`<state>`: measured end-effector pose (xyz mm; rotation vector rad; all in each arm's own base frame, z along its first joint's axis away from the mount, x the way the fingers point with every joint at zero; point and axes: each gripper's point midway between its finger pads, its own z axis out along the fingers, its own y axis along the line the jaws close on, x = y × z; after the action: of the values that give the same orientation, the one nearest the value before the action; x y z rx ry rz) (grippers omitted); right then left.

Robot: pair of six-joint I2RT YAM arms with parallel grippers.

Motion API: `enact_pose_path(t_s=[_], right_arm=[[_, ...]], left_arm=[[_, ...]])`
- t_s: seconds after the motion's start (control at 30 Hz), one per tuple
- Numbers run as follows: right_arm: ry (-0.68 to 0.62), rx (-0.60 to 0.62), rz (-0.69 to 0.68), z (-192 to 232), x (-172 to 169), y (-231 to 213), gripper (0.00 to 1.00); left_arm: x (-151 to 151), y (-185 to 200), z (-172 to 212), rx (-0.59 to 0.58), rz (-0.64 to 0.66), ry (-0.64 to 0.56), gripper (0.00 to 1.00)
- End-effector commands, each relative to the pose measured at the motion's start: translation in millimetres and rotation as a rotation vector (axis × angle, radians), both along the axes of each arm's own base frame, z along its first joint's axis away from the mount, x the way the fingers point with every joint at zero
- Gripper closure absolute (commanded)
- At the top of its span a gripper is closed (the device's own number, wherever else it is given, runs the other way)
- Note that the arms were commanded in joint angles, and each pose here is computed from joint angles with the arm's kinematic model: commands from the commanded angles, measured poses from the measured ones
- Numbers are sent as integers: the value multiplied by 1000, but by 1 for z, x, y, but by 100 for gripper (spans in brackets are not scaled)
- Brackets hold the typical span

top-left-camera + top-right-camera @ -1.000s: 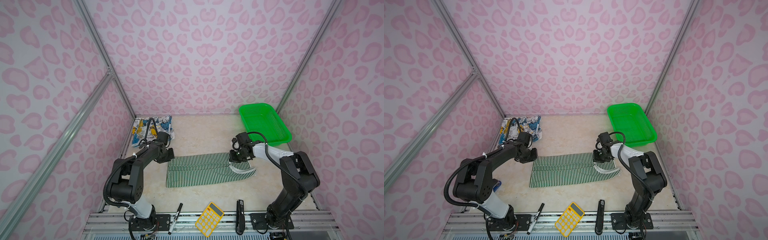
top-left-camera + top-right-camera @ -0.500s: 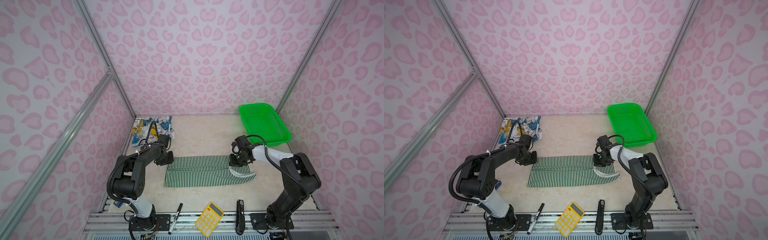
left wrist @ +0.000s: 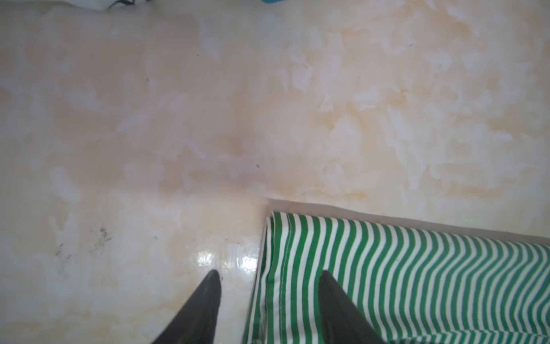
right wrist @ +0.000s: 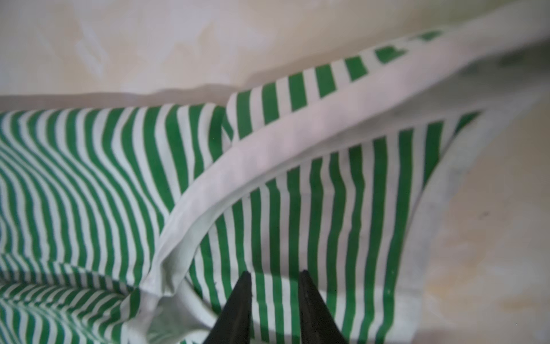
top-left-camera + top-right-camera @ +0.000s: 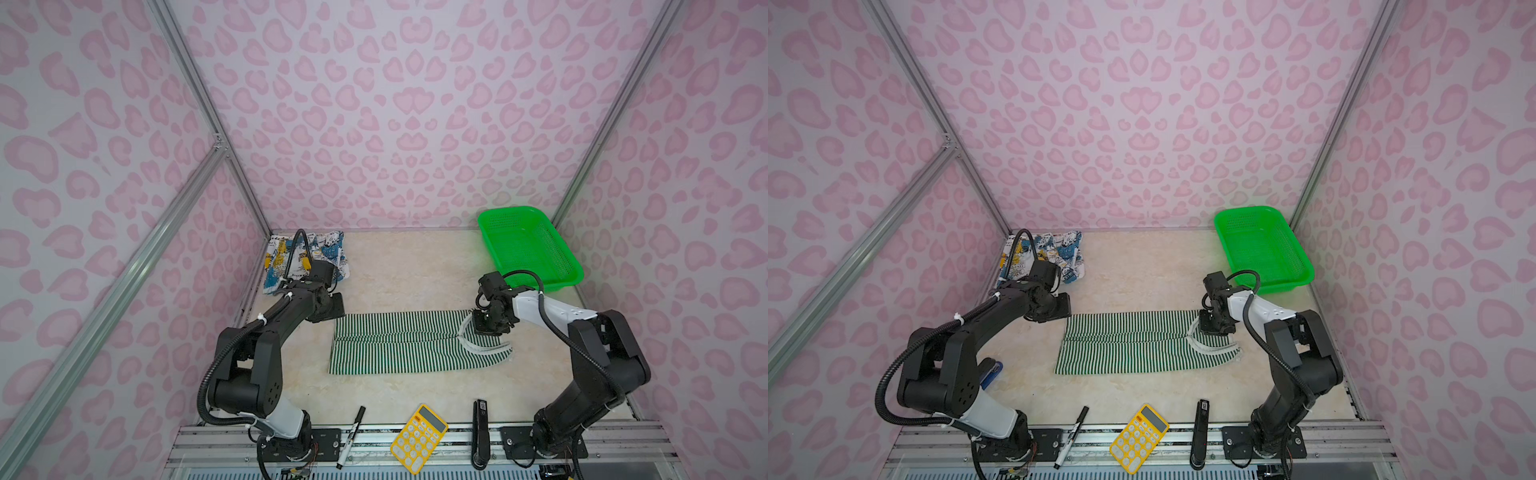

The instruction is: Fold and stack the mixed laundry pile

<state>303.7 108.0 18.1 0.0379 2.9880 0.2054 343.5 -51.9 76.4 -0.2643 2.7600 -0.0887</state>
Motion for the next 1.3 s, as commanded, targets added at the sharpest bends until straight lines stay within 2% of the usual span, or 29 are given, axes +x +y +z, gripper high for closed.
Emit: enact_pose_path(t_s=[0.0, 0.1, 0.2, 0.33, 0.4, 0.47, 0.57, 0.67, 0.83, 0.97, 1.1, 1.27], right_arm=[[-11, 3, -13, -12, 24, 7, 75], [0, 22, 4, -21, 54, 23, 76], [-11, 46, 39, -20, 97, 45, 76], [-88, 85, 115, -5, 183, 79, 74], [-166, 83, 163, 18, 222, 90, 72], [-271, 20, 239, 63, 238, 102, 67], [-393, -125, 341, 117, 220, 117, 54], [-392, -88, 400, 134, 169, 138, 49], [-276, 71, 420, 104, 69, 166, 49], [-180, 125, 351, 63, 12, 166, 53], [-156, 156, 273, 36, 8, 158, 56], [-149, 192, 190, 17, 36, 149, 62]], left_arm=[[-6, 0, 21, -17, 7, -42, 36], [-13, -2, 37, -46, 7, -86, 27], [-22, -5, 48, -79, 5, -111, 23], [-33, -3, 47, -85, 18, -126, 20], [-34, -4, 42, -91, 19, -130, 18], [-33, -5, 34, -96, 17, -128, 17], [-27, -3, 24, -83, 27, -115, 17], [-16, -5, 20, -85, 28, -126, 17], [-8, 1, 7, -53, 38, -101, 18], [-8, 2, -11, -77, 47, -70, 20], [-9, -1, -29, -101, 40, -34, 23], [-16, -10, -52, -146, 35, 23, 27]])
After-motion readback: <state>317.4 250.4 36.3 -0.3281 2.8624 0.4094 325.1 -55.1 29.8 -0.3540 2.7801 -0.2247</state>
